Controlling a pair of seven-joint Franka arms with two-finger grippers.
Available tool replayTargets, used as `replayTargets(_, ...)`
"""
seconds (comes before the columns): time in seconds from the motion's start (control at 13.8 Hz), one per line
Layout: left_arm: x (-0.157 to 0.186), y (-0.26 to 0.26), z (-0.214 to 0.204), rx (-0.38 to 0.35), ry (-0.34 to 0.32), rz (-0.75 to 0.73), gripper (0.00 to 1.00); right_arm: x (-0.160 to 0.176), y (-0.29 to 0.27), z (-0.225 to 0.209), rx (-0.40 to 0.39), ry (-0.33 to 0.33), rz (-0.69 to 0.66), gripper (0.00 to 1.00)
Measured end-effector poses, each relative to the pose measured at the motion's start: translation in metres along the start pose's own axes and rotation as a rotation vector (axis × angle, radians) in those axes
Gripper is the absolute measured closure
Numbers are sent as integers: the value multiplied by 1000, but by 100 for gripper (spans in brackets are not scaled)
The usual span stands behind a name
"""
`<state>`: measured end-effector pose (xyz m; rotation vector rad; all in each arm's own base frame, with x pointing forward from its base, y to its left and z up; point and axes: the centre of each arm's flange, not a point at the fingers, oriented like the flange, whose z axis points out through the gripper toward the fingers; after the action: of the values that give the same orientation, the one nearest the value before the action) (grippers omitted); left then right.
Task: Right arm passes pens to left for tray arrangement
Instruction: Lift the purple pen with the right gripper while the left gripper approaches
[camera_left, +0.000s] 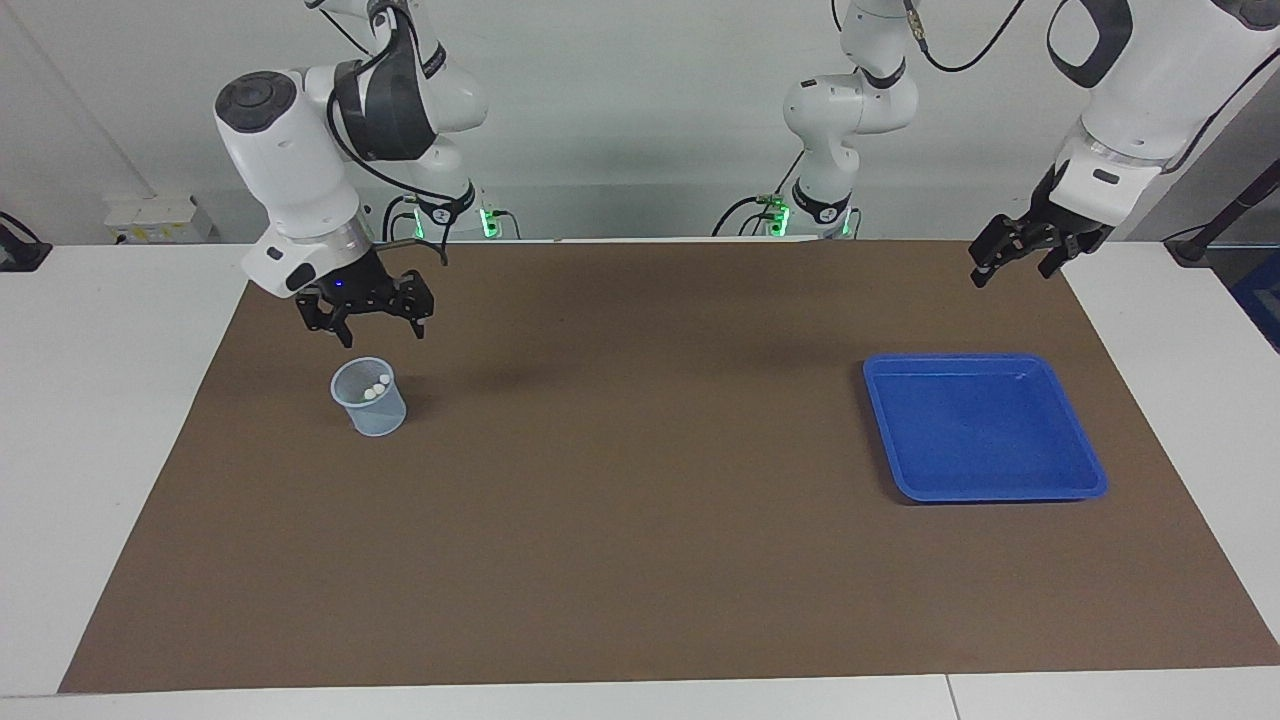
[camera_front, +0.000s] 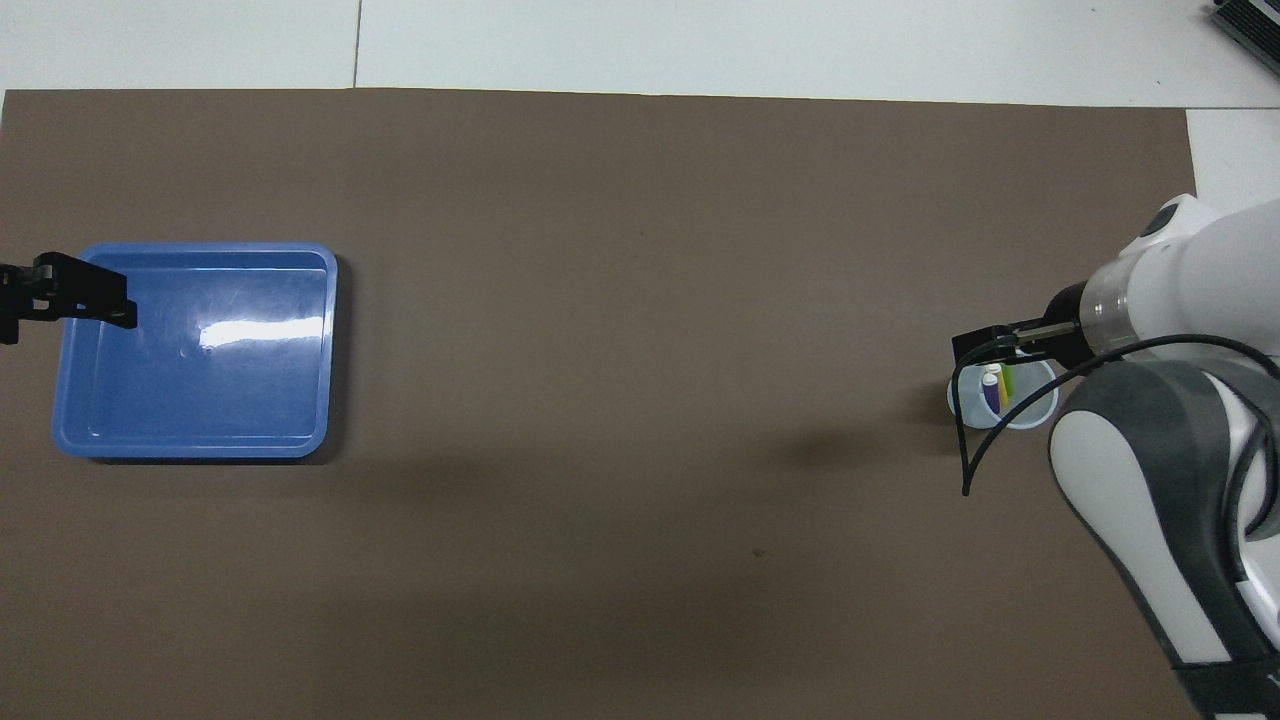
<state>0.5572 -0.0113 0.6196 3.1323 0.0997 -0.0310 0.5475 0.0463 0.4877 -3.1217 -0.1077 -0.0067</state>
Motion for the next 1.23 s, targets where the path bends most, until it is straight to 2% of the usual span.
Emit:
replayTargets(0.22,0,7,-1,-1,8,12,0,-6,10,38,-1,-69,36,0)
replayTargets(0.43,1,26,-3,-5,36,45,0,-2,28,67,-1,-93,68,0)
replayTargets(0.58,-3,44,6,-3,23,68,0,-1,29,82,-1,-113,79,19)
replayTargets(0.72,-5,50,16,-5,28,38,0,1,29,92,-3,-116,105,20)
replayTargets(0.8,-6,51,19,-8,30,18,0,2,29,96,-4,-122,113,27)
replayTargets(0.94,-12,56,24,-14,19,6,0,2,29,101,-4,-129,118,30)
replayTargets(1.01,-15,60,26,-14,14,-5,0,2,29,101,-5,-129,118,37)
replayTargets(1.16,-20,68,26,-16,17,-20,0,2,31,101,-5,-127,122,40)
replayTargets(1.23,-22,75,26,-16,18,-18,0,2,33,101,-6,-124,125,46)
